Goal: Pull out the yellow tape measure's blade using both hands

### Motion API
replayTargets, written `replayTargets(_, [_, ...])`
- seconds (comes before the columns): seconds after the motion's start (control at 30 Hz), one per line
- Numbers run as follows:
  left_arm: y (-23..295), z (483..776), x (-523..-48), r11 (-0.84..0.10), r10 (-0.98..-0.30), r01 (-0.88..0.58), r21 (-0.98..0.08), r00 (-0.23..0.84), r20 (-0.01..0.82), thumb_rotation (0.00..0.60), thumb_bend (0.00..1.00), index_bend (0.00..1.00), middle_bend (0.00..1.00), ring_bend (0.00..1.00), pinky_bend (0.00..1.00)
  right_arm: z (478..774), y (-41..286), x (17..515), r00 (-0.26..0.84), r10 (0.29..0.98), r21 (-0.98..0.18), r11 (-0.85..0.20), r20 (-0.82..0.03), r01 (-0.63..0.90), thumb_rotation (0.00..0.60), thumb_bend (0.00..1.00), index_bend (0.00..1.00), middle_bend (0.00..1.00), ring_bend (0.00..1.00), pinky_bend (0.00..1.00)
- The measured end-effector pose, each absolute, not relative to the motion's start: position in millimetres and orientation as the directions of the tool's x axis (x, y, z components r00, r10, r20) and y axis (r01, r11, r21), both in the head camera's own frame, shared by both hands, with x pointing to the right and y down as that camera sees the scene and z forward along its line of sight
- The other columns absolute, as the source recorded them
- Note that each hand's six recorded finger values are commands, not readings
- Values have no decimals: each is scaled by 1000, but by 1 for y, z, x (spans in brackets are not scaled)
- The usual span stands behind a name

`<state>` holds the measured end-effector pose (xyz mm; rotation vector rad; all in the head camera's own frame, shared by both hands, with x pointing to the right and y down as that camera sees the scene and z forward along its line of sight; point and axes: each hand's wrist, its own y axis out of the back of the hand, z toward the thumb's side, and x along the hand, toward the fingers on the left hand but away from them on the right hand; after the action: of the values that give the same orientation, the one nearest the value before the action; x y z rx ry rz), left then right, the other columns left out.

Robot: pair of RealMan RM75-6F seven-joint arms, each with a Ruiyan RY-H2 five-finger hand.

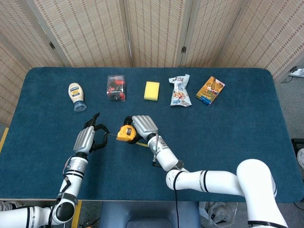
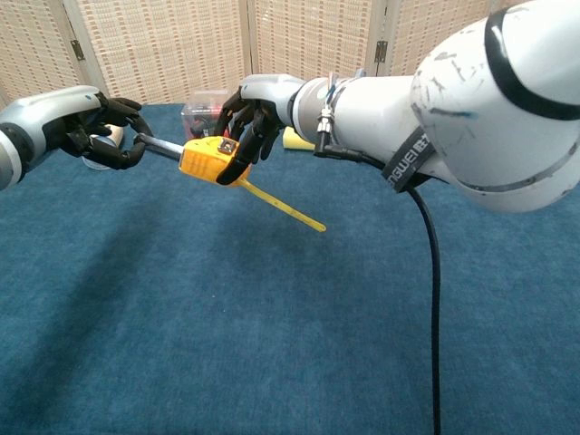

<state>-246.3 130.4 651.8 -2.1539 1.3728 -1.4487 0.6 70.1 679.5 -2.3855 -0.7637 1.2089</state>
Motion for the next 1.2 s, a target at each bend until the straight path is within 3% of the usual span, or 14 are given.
replayTargets(0.23, [129,651,-247,-541,-781,-590,-599,87,619,600,657,634,92,0,47,678,68,3,484,612,-538,-788,-626,301,600,183,634,545,513,350])
replayTargets(0.67, [124,648,-261,-501,-811,-597,-626,73,580,600,661,635,94,0,48,673,61,21,473,626,-569,-774,-620,277,600,182,634,545,513,350])
replayTargets(1.2, [112,648,-324,-418,-854,-594,-687,-1,520,600,662,636,93,0,47,658,58,127,410,660,-638,-741,-630,212,600,182,646,553,519,349])
